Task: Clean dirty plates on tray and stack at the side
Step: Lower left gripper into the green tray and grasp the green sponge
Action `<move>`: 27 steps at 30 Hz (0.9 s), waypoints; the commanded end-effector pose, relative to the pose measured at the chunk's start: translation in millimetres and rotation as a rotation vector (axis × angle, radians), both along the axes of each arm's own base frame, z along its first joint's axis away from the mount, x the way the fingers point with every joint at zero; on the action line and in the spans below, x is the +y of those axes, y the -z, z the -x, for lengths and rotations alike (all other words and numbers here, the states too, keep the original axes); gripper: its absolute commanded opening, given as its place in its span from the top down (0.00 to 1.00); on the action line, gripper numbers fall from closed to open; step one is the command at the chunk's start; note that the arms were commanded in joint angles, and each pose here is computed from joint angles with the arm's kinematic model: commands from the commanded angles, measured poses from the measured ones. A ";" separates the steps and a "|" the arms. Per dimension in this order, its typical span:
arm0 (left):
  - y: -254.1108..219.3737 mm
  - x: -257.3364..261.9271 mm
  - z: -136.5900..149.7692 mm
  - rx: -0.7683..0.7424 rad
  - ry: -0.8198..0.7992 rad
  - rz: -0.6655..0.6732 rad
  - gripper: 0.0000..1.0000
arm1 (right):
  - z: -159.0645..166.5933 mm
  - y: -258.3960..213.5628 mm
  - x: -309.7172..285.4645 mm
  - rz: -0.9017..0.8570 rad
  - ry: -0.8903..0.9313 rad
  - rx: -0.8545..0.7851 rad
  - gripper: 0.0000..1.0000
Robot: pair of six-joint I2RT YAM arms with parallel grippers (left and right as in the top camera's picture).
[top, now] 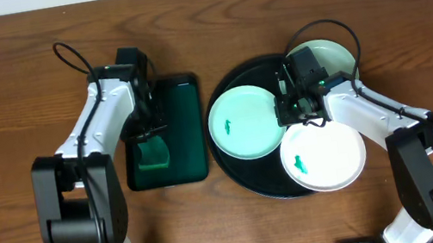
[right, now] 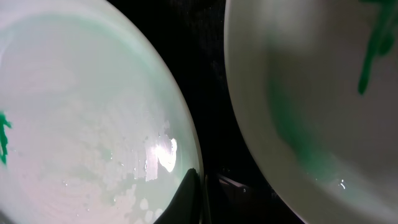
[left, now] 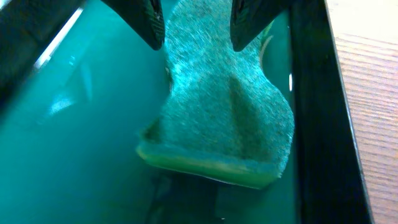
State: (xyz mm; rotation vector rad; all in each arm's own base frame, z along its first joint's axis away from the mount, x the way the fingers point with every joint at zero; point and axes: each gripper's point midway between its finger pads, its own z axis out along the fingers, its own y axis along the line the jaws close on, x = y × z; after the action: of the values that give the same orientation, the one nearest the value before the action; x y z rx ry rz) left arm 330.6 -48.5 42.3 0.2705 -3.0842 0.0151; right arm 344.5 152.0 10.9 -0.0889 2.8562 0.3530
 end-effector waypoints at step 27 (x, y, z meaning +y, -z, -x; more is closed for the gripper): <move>52.0 12.2 14.2 -0.028 -0.073 -0.056 0.69 | 3.3 9.2 -5.2 0.028 0.014 0.019 0.98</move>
State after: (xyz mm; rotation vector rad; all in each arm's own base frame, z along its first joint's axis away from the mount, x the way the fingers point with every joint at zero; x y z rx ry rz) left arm 330.4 -39.6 7.0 0.3545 -3.1504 -0.0400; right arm 344.7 151.7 10.9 -0.0885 2.8559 0.3503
